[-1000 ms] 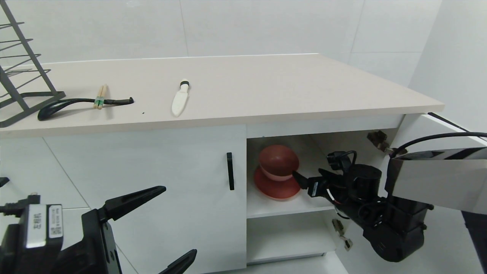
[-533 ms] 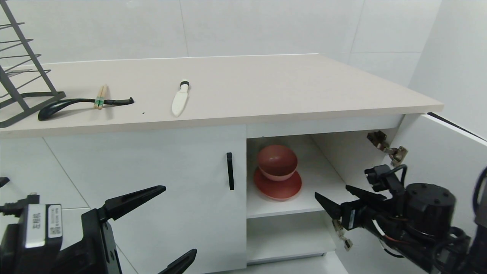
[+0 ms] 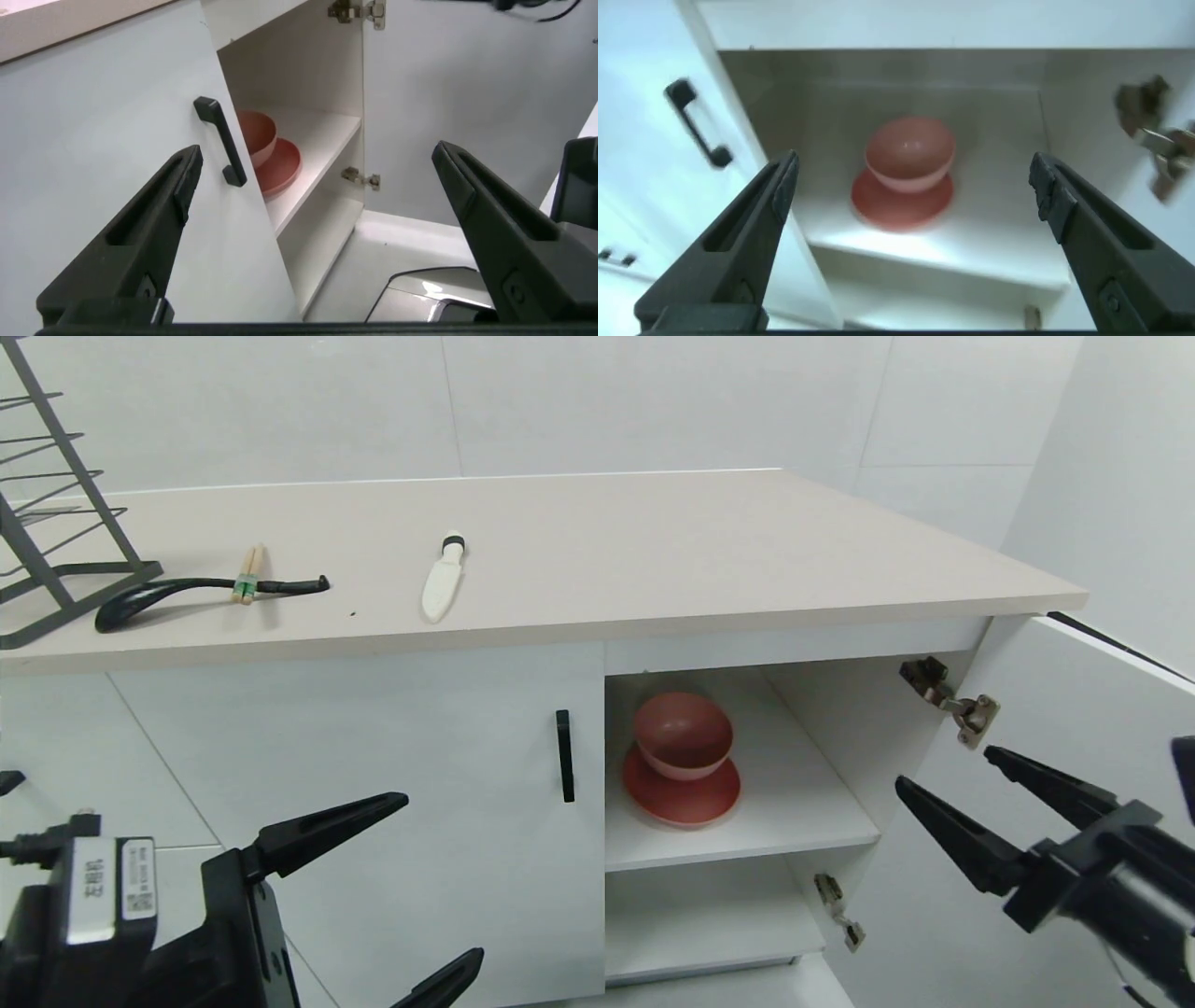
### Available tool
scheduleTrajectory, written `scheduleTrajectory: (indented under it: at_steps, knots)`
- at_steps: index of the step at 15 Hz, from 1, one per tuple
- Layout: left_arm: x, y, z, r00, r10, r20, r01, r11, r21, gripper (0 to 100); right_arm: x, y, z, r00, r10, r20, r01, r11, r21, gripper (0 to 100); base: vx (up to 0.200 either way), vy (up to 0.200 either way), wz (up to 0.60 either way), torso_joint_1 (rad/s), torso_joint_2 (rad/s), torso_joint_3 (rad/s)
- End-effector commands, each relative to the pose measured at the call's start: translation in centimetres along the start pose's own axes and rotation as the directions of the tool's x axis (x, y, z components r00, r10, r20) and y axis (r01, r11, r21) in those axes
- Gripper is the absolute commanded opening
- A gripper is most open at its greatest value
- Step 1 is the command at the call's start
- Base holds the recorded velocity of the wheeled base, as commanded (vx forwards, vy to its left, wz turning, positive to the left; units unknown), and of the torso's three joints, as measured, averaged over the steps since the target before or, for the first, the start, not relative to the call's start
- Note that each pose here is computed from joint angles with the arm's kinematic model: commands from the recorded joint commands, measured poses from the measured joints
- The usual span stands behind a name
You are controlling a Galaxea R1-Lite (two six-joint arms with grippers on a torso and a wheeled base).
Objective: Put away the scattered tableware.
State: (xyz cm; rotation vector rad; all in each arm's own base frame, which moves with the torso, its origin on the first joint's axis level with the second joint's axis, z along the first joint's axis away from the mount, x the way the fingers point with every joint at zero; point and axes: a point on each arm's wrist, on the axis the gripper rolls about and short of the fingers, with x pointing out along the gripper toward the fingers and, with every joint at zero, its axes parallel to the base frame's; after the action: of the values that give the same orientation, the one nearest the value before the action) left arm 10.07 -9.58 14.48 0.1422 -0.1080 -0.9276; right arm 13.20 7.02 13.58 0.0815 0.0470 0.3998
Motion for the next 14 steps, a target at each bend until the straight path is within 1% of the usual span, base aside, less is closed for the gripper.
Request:
scheduleTrajectory:
  at_steps: [1, 2, 3, 4, 5, 6, 7, 8, 10, 11, 12, 13, 14]
  knots:
    - [0.1, 0.0, -0.1, 1.000, -0.001, -0.003, 0.001, 1.000, -0.001, 100, -5.6, -0.4, 1.3, 0.998, 0.008, 0.069, -0.008, 1.000, -0.002, 100, 0.000, 0.000, 0.00, 0.000, 0.00, 0.000]
    - [0.0, 0.0, 0.0, 1.000, 0.002, 0.003, -0.002, 1.000, 0.000, 100, -6.9, -0.6, 0.9, 0.999, 0.003, 0.046, -0.003, 1.000, -0.004, 100, 0.000, 0.000, 0.00, 0.000, 0.00, 0.000]
    - [0.0, 0.2, 0.0, 1.000, 0.013, 0.005, -0.013, 1.000, 0.002, 100, -8.2, -0.9, 0.6, 0.999, -0.011, 0.044, 0.011, 1.000, -0.006, 100, 0.000, 0.000, 0.00, 0.000, 0.00, 0.000]
    - [-0.1, 0.5, 0.0, 0.999, 0.033, 0.004, -0.033, 0.999, 0.003, 100, -9.2, -1.2, 0.5, 0.997, -0.045, 0.063, 0.045, 0.999, -0.004, 100, 0.000, 0.000, 0.00, 0.000, 0.00, 0.000]
    - [-0.1, 0.6, 0.0, 0.999, 0.045, 0.003, -0.045, 0.999, 0.004, 100, -10.2, -1.6, 0.4, 0.991, -0.104, 0.088, 0.106, 0.994, -0.014, 100, 0.000, 0.000, 0.00, 0.000, 0.00, 0.000]
    - [-0.1, 0.9, 0.2, 0.998, 0.068, 0.011, -0.068, 0.998, 0.007, 100, -11.4, -1.8, 0.6, 0.979, -0.160, 0.128, 0.164, 0.986, -0.029, 100, 0.000, 0.000, 0.00, 0.000, 0.00, 0.000]
    - [-0.1, 1.1, 0.2, 0.997, 0.078, 0.014, -0.078, 0.997, 0.008, 100, -11.8, -1.8, 0.8, 0.974, -0.176, 0.144, 0.183, 0.983, -0.035, 100, 0.000, 0.000, 0.00, 0.000, 0.00, 0.000]
    - [-0.4, 1.7, 0.3, 0.992, 0.124, 0.029, -0.124, 0.992, 0.015, 100, -13.6, -1.5, 1.5, 0.965, -0.196, 0.177, 0.209, 0.976, -0.056, 100, 0.000, 0.000, 0.00, 0.000, 0.00, 0.000]
    - [-0.6, 2.3, 0.6, 0.982, 0.177, 0.062, -0.178, 0.984, 0.026, 100, -15.6, -0.9, 1.6, 0.966, -0.195, 0.170, 0.208, 0.976, -0.064, 100, 0.000, 0.000, 0.00, 0.000, 0.00, 0.000]
    - [-0.9, 2.9, 1.1, 0.970, 0.222, 0.103, -0.227, 0.973, 0.039, 100, -17.0, -0.5, 1.6, 0.963, -0.200, 0.181, 0.214, 0.975, -0.065, 100, 0.000, 0.000, 0.00, 0.000, 0.00, 0.000]
    - [-1.1, 3.2, 1.4, 0.960, 0.247, 0.135, -0.256, 0.965, 0.052, 100, -17.8, -0.3, 1.5, 0.958, -0.203, 0.201, 0.220, 0.973, -0.066, 100, 0.000, 0.000, 0.00, 0.000, 0.00, 0.000]
    - [-1.6, 3.2, 1.8, 0.950, 0.268, 0.162, -0.280, 0.958, 0.058, 100, -18.3, -0.1, 1.2, 0.951, -0.212, 0.225, 0.232, 0.971, -0.066, 100, 0.000, 0.000, 0.00, 0.000, 0.00, 0.000]
    - [-2.2, 3.2, 2.2, 0.928, 0.323, 0.187, -0.338, 0.940, 0.049, 100, -18.3, -0.2, 0.9, 0.946, -0.229, 0.229, 0.249, 0.967, -0.061, 100, 0.000, 0.000, 0.00, 0.000, 0.00, 0.000]
